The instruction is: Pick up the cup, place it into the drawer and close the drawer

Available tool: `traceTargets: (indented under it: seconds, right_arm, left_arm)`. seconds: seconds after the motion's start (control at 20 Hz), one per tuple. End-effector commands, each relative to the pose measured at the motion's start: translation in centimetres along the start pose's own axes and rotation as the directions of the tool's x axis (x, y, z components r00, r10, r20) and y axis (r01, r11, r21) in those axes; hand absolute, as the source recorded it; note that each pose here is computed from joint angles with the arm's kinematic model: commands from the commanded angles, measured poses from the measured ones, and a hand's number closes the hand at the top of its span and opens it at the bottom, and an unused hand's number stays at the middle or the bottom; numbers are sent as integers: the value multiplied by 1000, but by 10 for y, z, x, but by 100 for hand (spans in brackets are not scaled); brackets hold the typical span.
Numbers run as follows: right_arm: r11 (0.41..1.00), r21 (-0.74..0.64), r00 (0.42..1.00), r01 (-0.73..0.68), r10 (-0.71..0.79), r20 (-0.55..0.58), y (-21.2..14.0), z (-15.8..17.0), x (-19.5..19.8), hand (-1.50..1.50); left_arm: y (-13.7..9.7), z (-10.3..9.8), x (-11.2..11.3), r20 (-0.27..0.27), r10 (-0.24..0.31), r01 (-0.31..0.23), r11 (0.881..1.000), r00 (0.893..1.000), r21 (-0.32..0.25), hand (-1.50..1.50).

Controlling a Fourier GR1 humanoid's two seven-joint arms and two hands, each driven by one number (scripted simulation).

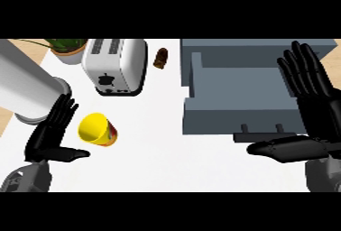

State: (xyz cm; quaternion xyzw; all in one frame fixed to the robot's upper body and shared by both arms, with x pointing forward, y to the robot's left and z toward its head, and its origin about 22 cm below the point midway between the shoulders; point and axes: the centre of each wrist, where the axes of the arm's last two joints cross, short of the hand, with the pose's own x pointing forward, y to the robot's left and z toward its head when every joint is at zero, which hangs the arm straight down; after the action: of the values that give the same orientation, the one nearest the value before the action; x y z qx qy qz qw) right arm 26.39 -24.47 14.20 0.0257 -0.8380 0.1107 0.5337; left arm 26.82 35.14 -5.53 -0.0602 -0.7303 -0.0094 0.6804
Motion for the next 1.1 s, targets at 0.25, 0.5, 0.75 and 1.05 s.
traceTargets:
  seconds: [0.25, 0.5, 0.75, 1.05]
  right_arm:
    - [1000, -9, 1000, 3, -3, 15, -13, 1, -7, -150]
    - [1000, 3, 1000, -1, 1, 1, -14, 8, 2, -150]
    - [1000, 14, 1000, -8, 8, -7, -15, -7, 2, -150]
    - [1000, 5, 1000, 9, -9, 1, -7, -9, -2, -150]
  left_arm:
    - [13, 3, -52, -12, -37, 37, 999, 999, 15, -150]
    - [17, 10, -65, -2, -29, 29, 999, 1000, 32, -150]
    - [7, 14, -76, 18, -27, 27, 999, 999, 37, -150]
    - [12, 21, -77, 50, -27, 25, 999, 998, 38, -150]
